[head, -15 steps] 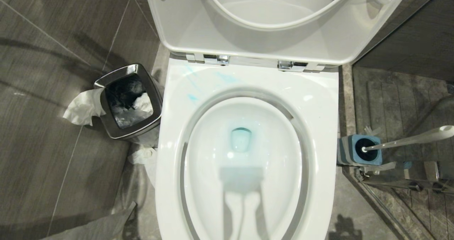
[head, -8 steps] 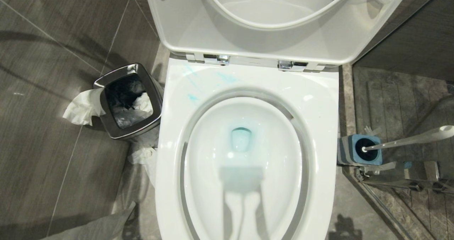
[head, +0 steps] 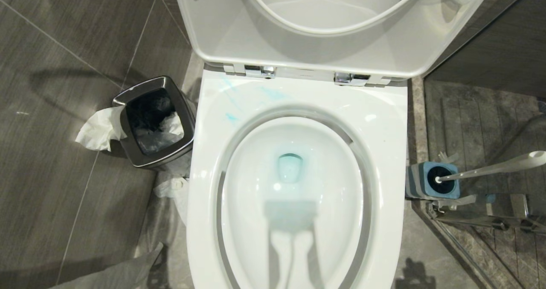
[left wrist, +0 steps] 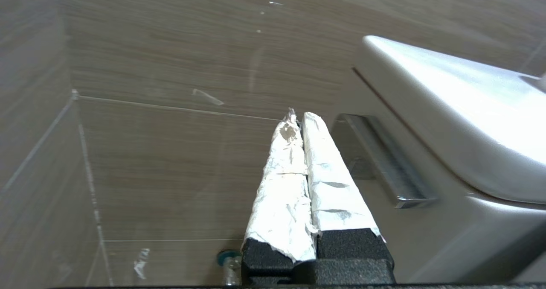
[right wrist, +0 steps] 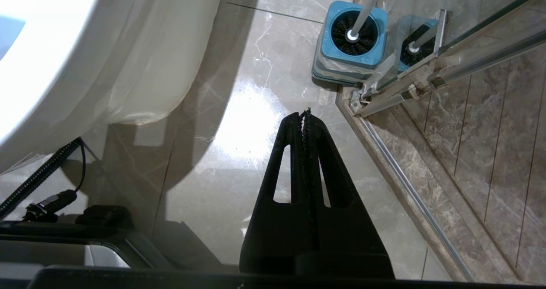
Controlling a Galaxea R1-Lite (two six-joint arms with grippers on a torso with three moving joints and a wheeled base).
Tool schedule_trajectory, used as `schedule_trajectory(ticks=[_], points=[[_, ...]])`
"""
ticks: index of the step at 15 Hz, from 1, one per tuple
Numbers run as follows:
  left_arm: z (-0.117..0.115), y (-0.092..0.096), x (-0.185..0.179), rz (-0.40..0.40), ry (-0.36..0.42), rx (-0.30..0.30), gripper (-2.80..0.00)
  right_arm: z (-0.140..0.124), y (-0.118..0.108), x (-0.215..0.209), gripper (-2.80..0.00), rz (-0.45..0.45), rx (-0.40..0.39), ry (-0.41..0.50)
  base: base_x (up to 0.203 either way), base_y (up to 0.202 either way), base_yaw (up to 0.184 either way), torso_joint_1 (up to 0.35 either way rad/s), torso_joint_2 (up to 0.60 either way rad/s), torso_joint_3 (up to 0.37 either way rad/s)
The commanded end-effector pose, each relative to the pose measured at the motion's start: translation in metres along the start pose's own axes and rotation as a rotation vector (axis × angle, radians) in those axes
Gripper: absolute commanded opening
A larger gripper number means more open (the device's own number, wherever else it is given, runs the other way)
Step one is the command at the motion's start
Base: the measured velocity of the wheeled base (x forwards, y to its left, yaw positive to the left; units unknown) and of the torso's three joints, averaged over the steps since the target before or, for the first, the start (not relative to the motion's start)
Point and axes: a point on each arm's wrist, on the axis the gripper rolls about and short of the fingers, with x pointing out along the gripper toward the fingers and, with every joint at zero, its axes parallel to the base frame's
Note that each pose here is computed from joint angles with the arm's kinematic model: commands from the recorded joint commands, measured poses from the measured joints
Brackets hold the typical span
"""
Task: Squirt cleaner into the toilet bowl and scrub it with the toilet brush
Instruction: Flush the toilet
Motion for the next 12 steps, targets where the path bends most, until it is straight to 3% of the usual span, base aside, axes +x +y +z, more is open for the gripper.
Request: schedule_trajectory(ticks=[1,12], points=[[0.004,-0.010,-0.002,-0.024,-0.005,-0.024,-2.80,0.000,0.000,0.000,-2.80,0.001,0.000,0.001,0.000,0.000,0.000,0.000,0.00,0.000],[-0.019,-0.034,0.005,-0.055,0.029,-0.033,-2.80,0.000,0.000,0.000,-2.80,0.001,0.000,0.001,0.000,0.000,0.000,0.000,0.00,0.000]])
